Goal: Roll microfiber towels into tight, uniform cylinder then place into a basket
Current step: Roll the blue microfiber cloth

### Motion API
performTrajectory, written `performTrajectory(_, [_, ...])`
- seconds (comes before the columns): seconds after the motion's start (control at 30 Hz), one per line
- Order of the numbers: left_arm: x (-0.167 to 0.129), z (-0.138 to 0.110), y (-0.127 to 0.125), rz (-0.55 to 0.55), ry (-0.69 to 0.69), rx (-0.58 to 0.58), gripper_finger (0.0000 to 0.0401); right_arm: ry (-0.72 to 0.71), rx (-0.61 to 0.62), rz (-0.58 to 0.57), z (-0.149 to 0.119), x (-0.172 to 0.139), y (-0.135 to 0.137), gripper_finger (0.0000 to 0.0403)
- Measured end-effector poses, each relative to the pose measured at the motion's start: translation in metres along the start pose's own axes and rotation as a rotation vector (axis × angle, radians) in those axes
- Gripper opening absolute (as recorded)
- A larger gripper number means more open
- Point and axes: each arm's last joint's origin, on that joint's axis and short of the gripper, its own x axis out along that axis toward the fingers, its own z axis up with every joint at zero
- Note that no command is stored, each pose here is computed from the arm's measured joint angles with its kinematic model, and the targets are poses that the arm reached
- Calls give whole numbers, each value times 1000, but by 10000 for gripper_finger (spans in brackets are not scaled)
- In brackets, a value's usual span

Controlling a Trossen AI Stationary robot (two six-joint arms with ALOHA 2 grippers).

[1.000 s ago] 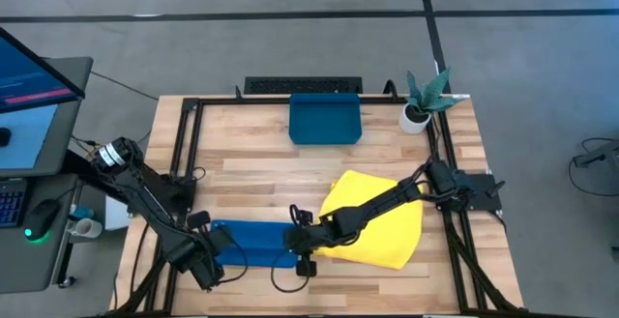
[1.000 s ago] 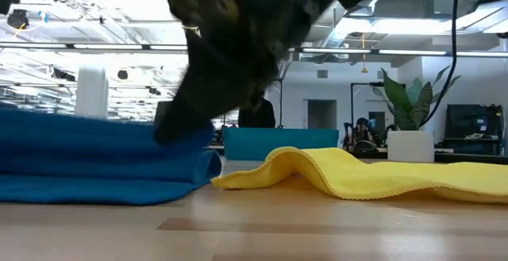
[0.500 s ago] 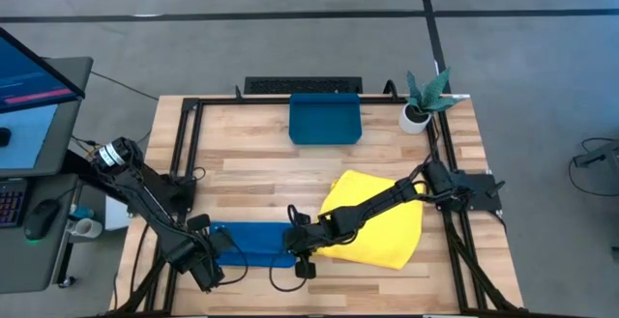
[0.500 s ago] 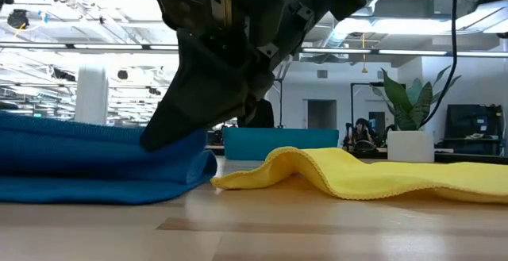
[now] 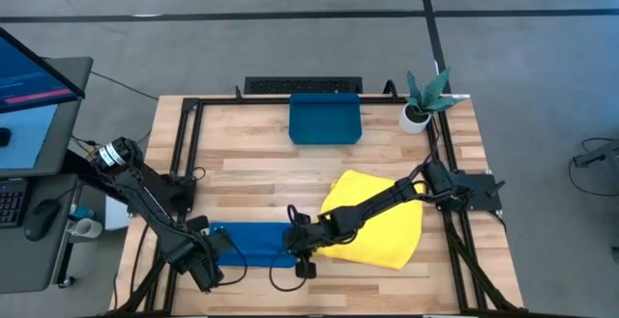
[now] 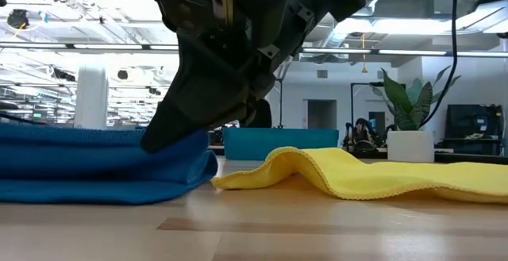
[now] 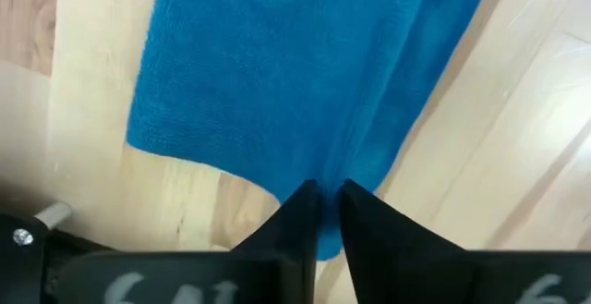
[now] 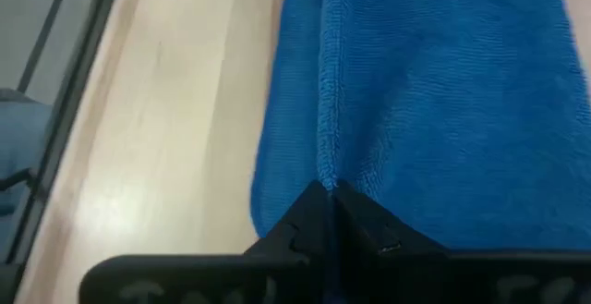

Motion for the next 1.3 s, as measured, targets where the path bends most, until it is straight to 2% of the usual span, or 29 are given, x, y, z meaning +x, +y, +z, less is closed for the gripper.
performTrajectory(0.23, [0,-1,-1,-17,50,-27,70,4,-17,38,0,0,2,67])
performTrajectory(0.43, [0,-1,-2,-30,53,-29,83,2,-20,60,1,0,3,134])
performTrajectory(0.57, [0,0,-2,-26,3,-30,88,25,-19,52,1,-4,0,179])
performTrajectory(0.7, [1,3,-1,3,-101,-31,88,89,-21,43,4,-20,-7,203])
performTrajectory(0.83, [9,6,2,31,-238,-36,88,155,-74,6,6,-41,-10,204])
performTrajectory(1.0, [24,12,2,-4,-395,-53,81,160,-175,-33,11,-64,-2,184])
performTrajectory(1.1, [35,13,8,-6,-405,-68,76,38,-212,-83,20,-61,2,171])
performTrajectory(1.2, [47,13,13,-18,-402,-88,75,-84,-223,-75,25,-48,-2,159])
performTrajectory(1.3, [58,10,16,-59,-373,-97,74,-20,-212,-128,13,-35,-13,146])
